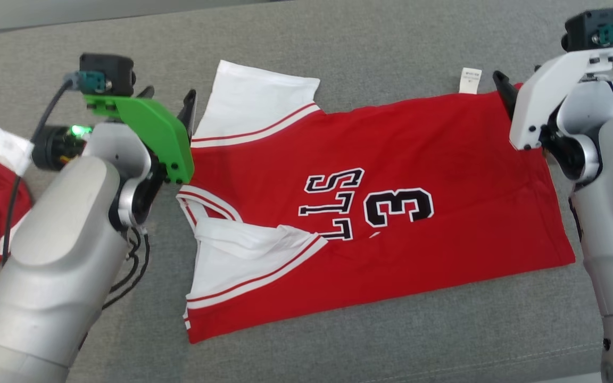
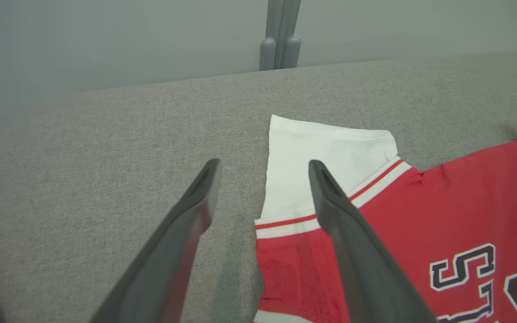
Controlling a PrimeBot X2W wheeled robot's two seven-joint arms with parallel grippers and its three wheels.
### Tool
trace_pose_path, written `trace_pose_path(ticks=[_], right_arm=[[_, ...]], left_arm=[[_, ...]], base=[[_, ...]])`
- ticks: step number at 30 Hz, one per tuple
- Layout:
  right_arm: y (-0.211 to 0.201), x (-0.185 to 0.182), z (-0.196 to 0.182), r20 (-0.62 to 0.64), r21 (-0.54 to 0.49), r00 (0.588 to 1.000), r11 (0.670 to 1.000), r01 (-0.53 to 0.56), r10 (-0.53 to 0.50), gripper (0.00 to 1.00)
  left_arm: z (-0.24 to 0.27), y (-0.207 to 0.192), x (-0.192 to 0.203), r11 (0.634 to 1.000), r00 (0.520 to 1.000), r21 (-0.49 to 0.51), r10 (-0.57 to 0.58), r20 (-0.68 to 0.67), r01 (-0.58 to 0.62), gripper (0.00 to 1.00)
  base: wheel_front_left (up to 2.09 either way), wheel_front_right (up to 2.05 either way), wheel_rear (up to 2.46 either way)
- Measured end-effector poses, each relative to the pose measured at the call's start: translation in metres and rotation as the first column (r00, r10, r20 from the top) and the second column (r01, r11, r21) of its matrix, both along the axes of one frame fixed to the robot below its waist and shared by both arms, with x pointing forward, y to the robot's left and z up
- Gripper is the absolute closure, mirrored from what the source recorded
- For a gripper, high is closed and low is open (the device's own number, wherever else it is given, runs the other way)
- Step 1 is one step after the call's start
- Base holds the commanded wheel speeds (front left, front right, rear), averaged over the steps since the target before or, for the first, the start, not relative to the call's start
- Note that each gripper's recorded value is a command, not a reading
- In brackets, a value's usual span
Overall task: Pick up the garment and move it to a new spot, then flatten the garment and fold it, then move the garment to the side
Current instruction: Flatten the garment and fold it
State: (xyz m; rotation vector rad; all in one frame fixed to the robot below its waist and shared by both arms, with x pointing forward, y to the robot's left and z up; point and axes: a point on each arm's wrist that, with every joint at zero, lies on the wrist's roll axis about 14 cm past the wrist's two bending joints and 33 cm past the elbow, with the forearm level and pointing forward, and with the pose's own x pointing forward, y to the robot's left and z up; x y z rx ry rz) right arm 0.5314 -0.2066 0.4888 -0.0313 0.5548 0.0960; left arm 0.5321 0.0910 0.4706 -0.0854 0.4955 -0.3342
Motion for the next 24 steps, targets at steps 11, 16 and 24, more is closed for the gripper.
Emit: trace_pose_path(ticks=[11, 16, 24], right_arm=[[-0.012, 0.037, -0.02, -0.02, -0.01, 1.0, 1.0, -0.01, 0.01, 0.0], [-0.029, 0.044, -0.031, -0.03, -0.022, 0.999, 1.0, 0.018, -0.018, 0.0], [-0.044, 0.045, -0.036, -0.038, -0.047, 0.999, 0.998, 0.036, -0.038, 0.0]], left_arm=[[-0.042, -0.023, 0.064, 0.998, 0.997, 0.044, -0.045, -0.063, 0.047, 0.0], [-0.077, -0.038, 0.076, 0.995, 0.99, 0.066, -0.068, -0.126, 0.076, 0.0], [-0.107, -0.046, 0.087, 0.993, 0.98, 0.093, -0.049, -0.193, 0.068, 0.0]], base=[[0.0, 0.0, 0.0], [0.0, 0.0, 0.0], [0.0, 0.0, 0.0]])
